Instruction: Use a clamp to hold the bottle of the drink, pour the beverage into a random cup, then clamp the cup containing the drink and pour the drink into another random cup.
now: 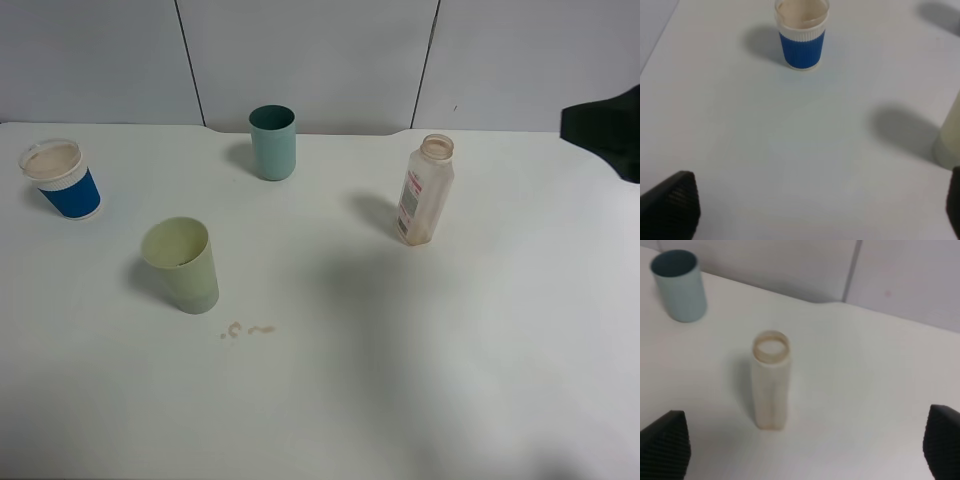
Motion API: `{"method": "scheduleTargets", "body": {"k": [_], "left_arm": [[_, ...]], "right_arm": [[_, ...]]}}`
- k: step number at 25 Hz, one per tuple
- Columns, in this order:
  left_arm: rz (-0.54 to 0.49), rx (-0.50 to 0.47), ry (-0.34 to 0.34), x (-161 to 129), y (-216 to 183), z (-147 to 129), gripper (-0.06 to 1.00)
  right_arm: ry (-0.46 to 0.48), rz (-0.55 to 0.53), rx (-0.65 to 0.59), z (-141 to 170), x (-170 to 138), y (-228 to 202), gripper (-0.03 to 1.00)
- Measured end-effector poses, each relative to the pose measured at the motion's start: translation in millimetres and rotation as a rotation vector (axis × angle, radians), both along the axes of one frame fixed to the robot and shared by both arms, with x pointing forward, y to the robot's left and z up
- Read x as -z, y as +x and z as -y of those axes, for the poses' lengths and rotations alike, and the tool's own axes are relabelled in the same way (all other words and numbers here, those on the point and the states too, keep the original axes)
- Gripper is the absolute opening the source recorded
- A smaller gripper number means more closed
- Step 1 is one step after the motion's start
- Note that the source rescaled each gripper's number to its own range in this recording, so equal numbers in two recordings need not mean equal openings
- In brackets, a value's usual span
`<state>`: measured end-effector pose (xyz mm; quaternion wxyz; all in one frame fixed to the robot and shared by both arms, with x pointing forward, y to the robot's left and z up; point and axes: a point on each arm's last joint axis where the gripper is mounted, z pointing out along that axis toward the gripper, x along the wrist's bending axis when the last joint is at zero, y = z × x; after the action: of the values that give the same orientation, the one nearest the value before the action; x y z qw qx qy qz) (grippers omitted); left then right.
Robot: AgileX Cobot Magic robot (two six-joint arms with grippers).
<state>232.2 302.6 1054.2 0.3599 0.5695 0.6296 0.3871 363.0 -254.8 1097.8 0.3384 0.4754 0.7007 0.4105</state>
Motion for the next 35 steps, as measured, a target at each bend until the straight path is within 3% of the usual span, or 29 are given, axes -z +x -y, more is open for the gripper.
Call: {"method": "scheduleTargets", "body": {"k": [5, 15, 22, 29, 35], "left_arm": [[0.000, 0.000, 0.000, 0, 0, 0, 1.00], [0.000, 0.000, 0.000, 0, 0, 0, 1.00], [0.000, 0.000, 0.000, 0, 0, 0, 1.00], [0.000, 0.000, 0.000, 0, 0, 0, 1.00], [0.000, 0.000, 0.000, 0, 0, 0, 1.00]], "right_arm": [[-0.024, -0.013, 0.083, 21, -3, -28, 0.87], [-0.039, -0.184, 0.171, 44, 10, -70, 0.87], [-0.013, -0.318, 0.165, 48, 21, -92, 0.99], [0.035, -0.279, 0.160, 54, 22, -107, 1.00], [0.097, -0.290, 0.118, 53, 44, -120, 1.00]]}}
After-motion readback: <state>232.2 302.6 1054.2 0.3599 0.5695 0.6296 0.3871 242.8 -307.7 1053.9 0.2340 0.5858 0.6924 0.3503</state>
